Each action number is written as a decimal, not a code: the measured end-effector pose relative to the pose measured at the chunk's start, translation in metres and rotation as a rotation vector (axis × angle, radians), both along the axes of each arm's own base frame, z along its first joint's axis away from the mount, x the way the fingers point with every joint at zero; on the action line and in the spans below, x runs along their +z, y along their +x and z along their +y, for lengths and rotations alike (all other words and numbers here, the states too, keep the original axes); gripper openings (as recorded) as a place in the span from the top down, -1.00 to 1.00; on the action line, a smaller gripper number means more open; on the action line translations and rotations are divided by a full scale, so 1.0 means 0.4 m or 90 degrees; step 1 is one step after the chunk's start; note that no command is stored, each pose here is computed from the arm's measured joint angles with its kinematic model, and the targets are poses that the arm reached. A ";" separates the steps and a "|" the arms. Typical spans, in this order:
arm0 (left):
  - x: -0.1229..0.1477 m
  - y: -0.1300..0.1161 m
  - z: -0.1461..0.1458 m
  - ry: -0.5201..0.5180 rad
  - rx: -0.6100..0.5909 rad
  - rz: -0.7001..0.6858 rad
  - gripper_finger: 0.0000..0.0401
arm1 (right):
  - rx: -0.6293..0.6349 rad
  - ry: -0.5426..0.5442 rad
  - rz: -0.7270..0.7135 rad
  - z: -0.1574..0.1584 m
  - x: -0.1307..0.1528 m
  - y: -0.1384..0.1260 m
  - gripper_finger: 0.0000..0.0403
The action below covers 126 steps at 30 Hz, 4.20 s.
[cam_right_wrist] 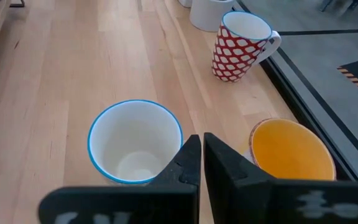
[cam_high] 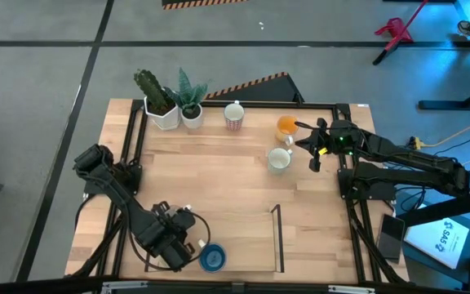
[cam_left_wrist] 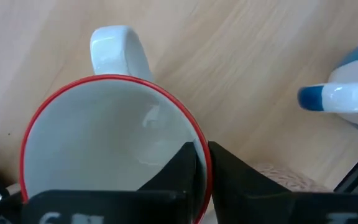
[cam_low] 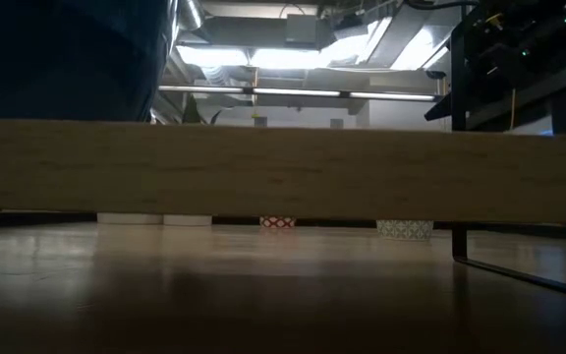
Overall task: Place coffee mugs
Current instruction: Put the gray patterned mug on the shelf, then put the green patterned mug on the shelf
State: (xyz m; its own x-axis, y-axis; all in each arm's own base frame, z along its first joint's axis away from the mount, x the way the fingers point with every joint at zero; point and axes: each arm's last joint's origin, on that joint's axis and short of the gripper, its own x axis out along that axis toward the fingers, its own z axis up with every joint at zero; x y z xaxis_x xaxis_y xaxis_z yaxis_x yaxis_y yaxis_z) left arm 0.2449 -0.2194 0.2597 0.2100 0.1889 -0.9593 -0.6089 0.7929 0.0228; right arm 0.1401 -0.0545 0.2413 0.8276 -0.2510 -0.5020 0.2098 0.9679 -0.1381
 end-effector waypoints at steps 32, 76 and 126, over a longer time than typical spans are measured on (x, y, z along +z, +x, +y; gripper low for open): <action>0.208 -0.033 0.060 -0.096 -0.016 -0.103 0.33 | 0.000 0.001 0.002 0.000 -0.001 0.000 0.97; -0.028 0.585 0.648 0.196 -0.611 -0.271 0.33 | 0.002 0.010 0.036 0.003 -0.012 -0.007 0.97; -0.090 0.598 0.660 0.242 -0.507 -0.183 0.91 | -0.167 -0.073 0.233 -0.037 -0.082 0.022 0.97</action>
State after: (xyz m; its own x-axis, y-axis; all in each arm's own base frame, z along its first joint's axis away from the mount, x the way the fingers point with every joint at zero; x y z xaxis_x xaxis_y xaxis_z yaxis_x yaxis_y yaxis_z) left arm 0.4843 0.0444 0.2236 0.6334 0.1784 -0.7530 0.0891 0.9498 0.2999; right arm 0.1491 -0.0692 0.2084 0.5018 -0.4994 -0.7063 0.3630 0.8627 -0.3521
